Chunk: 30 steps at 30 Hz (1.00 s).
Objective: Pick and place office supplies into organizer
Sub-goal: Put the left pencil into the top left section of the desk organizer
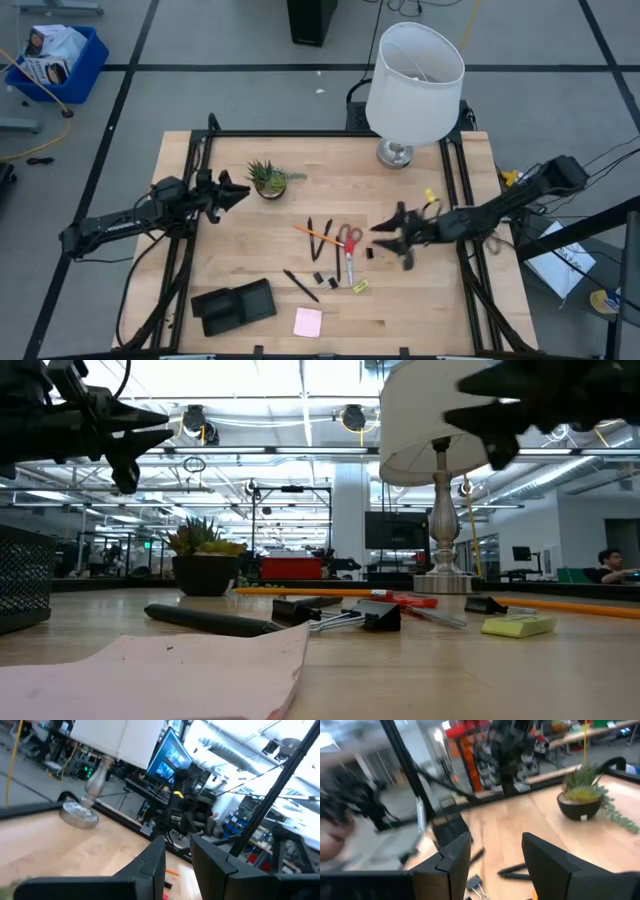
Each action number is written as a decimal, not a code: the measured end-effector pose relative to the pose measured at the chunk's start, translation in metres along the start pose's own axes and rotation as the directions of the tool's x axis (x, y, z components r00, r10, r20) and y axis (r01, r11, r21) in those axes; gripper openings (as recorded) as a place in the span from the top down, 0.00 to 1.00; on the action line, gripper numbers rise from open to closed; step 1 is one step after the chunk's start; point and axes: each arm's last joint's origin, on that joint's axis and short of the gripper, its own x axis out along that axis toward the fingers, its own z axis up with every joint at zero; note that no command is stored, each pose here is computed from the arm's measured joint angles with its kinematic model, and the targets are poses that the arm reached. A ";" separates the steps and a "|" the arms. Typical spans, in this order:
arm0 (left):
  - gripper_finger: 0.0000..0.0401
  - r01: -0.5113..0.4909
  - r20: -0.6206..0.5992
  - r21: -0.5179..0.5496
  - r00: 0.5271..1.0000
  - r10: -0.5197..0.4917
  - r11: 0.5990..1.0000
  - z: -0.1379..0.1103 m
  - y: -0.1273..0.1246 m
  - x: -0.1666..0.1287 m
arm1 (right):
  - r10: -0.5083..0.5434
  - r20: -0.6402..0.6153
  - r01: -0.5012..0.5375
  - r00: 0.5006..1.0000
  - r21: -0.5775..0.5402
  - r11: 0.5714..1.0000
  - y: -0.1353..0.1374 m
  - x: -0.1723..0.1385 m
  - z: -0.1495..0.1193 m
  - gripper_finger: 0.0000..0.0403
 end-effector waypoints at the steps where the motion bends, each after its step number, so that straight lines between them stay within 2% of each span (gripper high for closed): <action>1: 0.77 -0.001 -0.009 -0.027 1.000 0.001 1.000 -0.001 0.000 0.000 | -0.010 -0.021 0.010 1.000 -0.031 0.999 0.007 0.011 0.001 0.58; 4: 0.77 0.024 -0.069 -0.071 0.997 -0.029 0.997 -0.006 -0.001 0.000 | -0.026 -0.032 0.022 0.999 -0.114 0.993 0.026 0.043 0.011 0.58; 6: 0.77 0.039 -0.115 -0.060 0.992 -0.046 0.997 -0.010 -0.002 0.001 | -0.061 -0.100 0.045 0.993 -0.159 0.986 0.030 0.060 0.012 0.58; 11: 0.77 0.037 -0.161 0.044 0.987 -0.029 0.998 -0.017 -0.004 0.001 | -0.172 -0.234 0.137 0.957 -0.159 0.978 0.029 0.093 0.020 0.58; 13: 0.77 0.052 -0.166 0.087 0.985 -0.037 0.995 -0.018 -0.005 0.002 | -0.218 -0.301 0.173 0.928 -0.169 0.970 0.023 0.104 0.016 0.58; 18: 0.77 0.057 -0.154 0.154 0.987 -0.033 0.986 -0.017 -0.006 0.002 | -0.185 -0.401 0.135 0.897 -0.150 0.979 0.016 0.133 0.013 0.58; 24: 0.77 0.039 -0.134 0.204 0.991 -0.011 0.978 -0.016 -0.005 0.002 | -0.294 -0.580 0.201 0.760 -0.220 0.955 0.000 0.151 -0.007 0.58; 30: 0.77 0.019 -0.121 0.236 0.993 0.010 0.972 -0.016 -0.005 0.002 | -0.340 -0.620 0.214 0.707 -0.271 0.938 -0.005 0.158 -0.018 0.58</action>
